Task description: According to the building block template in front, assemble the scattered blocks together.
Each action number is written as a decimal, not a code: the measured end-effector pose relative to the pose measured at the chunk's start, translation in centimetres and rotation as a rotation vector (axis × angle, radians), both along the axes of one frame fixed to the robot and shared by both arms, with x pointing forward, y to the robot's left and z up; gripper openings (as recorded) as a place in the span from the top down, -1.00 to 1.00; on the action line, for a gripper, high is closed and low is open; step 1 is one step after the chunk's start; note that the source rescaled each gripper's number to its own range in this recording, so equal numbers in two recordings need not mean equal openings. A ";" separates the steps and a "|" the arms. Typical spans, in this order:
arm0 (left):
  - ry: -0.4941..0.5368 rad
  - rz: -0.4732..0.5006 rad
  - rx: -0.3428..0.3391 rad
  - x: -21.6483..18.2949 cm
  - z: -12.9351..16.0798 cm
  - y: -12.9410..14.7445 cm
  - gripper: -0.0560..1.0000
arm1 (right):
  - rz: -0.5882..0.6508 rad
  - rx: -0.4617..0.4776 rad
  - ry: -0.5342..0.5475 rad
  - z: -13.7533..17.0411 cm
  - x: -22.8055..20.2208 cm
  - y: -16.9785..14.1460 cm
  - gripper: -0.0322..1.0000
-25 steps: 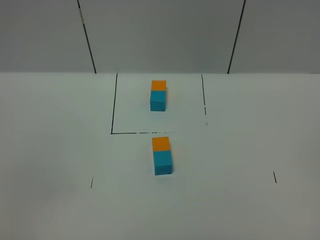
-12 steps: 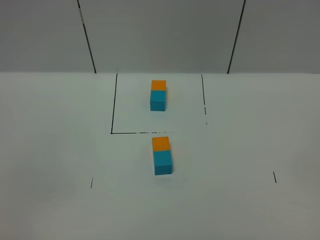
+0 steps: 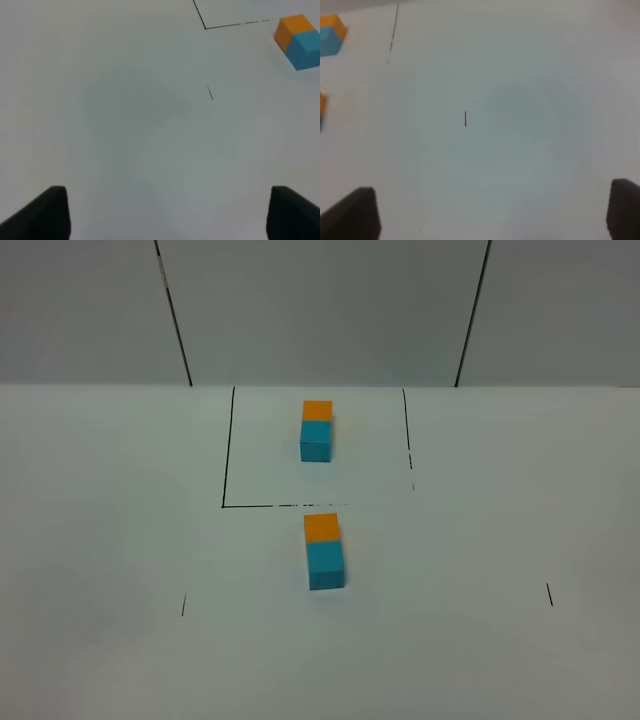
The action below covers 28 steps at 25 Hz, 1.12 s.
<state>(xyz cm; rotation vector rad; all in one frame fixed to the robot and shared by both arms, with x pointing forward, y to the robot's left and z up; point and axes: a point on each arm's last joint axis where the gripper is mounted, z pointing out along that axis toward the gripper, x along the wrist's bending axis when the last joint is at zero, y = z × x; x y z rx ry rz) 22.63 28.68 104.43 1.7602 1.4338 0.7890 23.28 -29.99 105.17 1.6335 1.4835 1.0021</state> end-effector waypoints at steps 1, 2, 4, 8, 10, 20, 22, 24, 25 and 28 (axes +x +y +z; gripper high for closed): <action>0.000 0.000 0.000 0.0 0.0 0.0 -0.39 | -0.001 0.002 0.000 0.0 0.0 0.0 -0.61; 0.000 0.000 0.000 0.0 0.0 0.0 -0.39 | -0.004 0.002 0.001 0.0 0.0 0.0 -0.61; 0.000 0.000 0.000 0.0 0.0 0.0 -0.39 | -0.016 0.000 0.001 0.0 0.0 -0.1 -0.61; 0.000 0.000 0.000 0.0 0.0 0.0 -0.39 | -0.034 0.007 0.000 0.0 0.0 -0.2 -0.60; 0.000 0.000 0.000 0.0 0.0 0.0 -0.39 | -0.035 0.009 0.000 0.0 0.0 -0.2 -0.60; 0.000 0.000 0.000 0.0 0.0 0.0 -0.39 | -0.036 0.012 0.000 0.0 0.0 -0.2 -0.60; 0.000 0.000 0.000 0.0 0.0 0.0 -0.39 | -0.036 0.012 0.000 0.0 0.0 -0.2 -0.60; 0.000 0.000 0.000 0.0 0.0 0.0 -0.39 | -0.036 0.012 0.000 0.0 0.0 -0.2 -0.60; 0.000 0.000 0.000 0.0 0.0 0.0 -0.39 | -0.036 0.012 0.000 0.0 0.0 -0.2 -0.60; 0.000 0.000 0.000 0.0 0.0 0.0 -0.39 | -0.036 0.012 0.000 0.0 0.0 -0.2 -0.59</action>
